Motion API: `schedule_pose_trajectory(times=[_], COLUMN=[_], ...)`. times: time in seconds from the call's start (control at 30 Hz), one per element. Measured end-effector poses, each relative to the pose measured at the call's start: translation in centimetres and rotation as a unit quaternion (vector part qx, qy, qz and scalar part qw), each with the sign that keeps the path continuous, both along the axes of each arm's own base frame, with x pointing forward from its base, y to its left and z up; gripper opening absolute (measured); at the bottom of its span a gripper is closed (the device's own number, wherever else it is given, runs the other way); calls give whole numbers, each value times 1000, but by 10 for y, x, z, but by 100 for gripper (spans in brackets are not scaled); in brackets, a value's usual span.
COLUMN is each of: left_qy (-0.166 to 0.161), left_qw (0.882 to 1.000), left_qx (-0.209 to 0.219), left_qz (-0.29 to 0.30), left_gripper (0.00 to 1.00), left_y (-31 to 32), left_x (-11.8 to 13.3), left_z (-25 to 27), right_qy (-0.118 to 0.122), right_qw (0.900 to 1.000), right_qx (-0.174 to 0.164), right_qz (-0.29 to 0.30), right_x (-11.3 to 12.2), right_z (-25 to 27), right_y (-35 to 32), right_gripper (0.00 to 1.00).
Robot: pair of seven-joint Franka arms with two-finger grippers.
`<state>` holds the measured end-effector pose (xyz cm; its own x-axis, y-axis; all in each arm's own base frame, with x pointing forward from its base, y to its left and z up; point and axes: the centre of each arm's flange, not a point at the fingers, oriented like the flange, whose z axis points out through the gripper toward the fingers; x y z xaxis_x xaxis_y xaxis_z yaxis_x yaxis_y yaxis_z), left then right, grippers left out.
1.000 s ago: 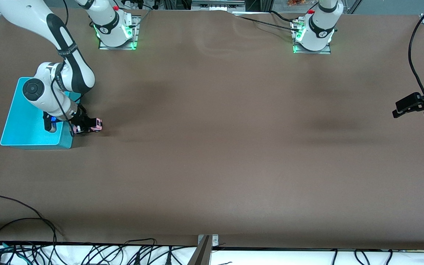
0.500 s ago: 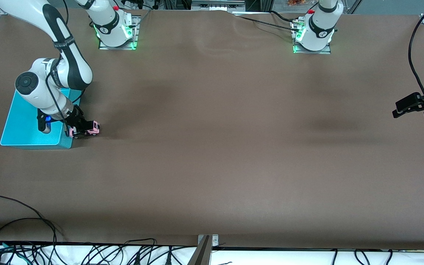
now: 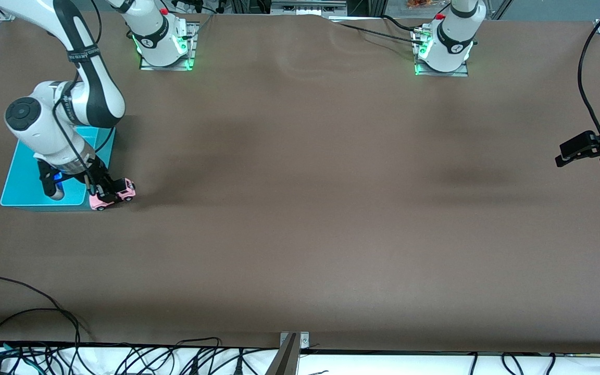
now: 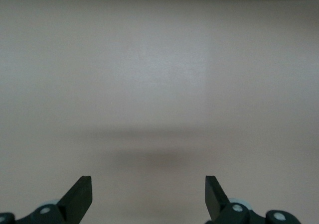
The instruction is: Wind and store pink jeep toy
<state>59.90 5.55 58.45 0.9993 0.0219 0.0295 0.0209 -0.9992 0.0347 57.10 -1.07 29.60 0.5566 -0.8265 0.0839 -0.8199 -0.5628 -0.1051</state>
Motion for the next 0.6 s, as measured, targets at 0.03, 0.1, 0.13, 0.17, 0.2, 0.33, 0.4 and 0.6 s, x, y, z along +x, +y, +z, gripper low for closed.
schedule_pose_trajectory(times=[0.03,0.1,0.13,0.17,0.2,0.33,0.4,0.6], left_qy=[0,0,0,0,0,0,0,0], left_qw=[1000,1000,1000,1000,1000,1000,1000,1000], left_qx=[0,0,0,0,0,0,0,0], left_qz=[0,0,0,0,0,0,0,0], left_gripper=[100,100,100,100,100,100,100,100], left_y=[0,0,0,0,0,0,0,0], left_x=[0,0,0,0,0,0,0,0], left_z=[0,0,0,0,0,0,0,0], right_qy=[8,33,43,52,60,78,85,110], right_qw=[1000,998,997,996,994,988,984,970], right_qx=[-1,-4,-5,-6,-6,-8,-9,-12], right_qz=[12,47,62,78,91,132,153,216], right_x=[2,5,6,8,9,9,6,-7], right_z=[4,15,20,26,32,49,51,44], right_y=[-1,-8,-12,-17,-23,-53,-67,-111], right_gripper=[54,54,54,54,54,54,54,54])
